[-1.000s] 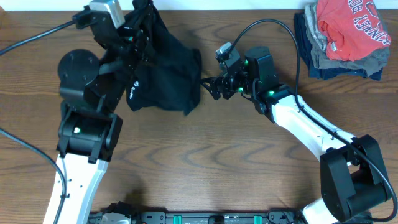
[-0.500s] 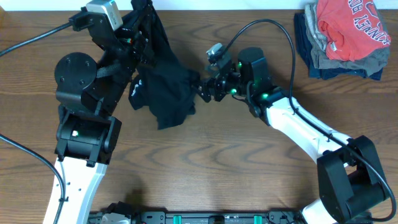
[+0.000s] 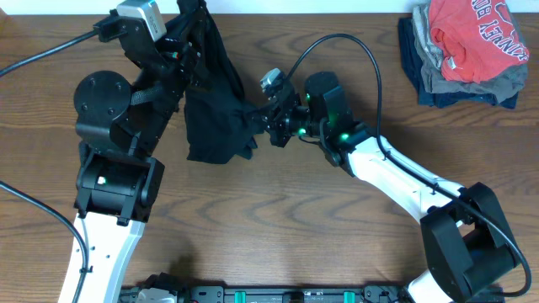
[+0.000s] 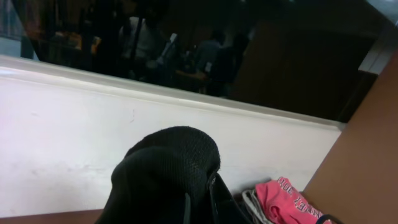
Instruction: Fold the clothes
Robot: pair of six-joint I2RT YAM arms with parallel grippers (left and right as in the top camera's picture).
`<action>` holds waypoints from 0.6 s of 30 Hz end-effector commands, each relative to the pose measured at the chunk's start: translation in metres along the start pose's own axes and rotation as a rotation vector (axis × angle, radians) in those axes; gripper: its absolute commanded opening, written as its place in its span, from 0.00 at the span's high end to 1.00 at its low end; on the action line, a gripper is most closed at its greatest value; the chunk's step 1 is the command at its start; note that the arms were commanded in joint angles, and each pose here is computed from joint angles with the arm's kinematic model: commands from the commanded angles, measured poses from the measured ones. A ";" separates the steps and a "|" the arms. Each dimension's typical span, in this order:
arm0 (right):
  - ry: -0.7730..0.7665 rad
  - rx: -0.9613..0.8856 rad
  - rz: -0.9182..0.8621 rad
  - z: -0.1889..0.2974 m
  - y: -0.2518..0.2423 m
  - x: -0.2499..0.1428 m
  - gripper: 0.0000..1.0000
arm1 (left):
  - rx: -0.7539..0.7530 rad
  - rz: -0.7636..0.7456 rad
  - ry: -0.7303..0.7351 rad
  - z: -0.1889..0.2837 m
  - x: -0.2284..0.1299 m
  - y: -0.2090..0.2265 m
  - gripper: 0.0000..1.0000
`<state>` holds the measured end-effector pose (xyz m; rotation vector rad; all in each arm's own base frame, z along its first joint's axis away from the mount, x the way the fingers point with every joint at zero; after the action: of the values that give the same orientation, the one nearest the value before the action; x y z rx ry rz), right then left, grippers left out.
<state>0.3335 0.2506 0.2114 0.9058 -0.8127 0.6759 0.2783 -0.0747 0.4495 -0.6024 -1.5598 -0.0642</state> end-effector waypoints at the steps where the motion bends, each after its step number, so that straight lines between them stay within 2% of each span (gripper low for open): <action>1: -0.036 -0.078 -0.044 0.016 -0.016 0.014 0.99 | 0.059 -0.033 -0.036 0.005 0.007 0.002 0.94; 8: 0.036 -0.394 -0.196 0.087 -0.046 0.050 0.99 | 0.279 -0.123 -0.019 0.006 0.002 0.020 0.94; 18: 0.135 -0.748 -0.188 0.179 -0.032 0.117 0.99 | 0.375 -0.304 -0.022 0.010 0.006 0.025 0.94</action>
<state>0.3631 0.1260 0.3296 0.4152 -0.6711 0.2701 0.2859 -0.0565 0.4344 -0.2209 -1.5601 0.0017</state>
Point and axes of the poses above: each gripper's point midway between its finger pads, its own z axis back along the fingers, its own y axis along the line the jaws close on, x = y × z, the point moved 10 cm from there along z, back along the fingers, and after that the axes turned 2 degrees about -z, right-handed, at the moved point
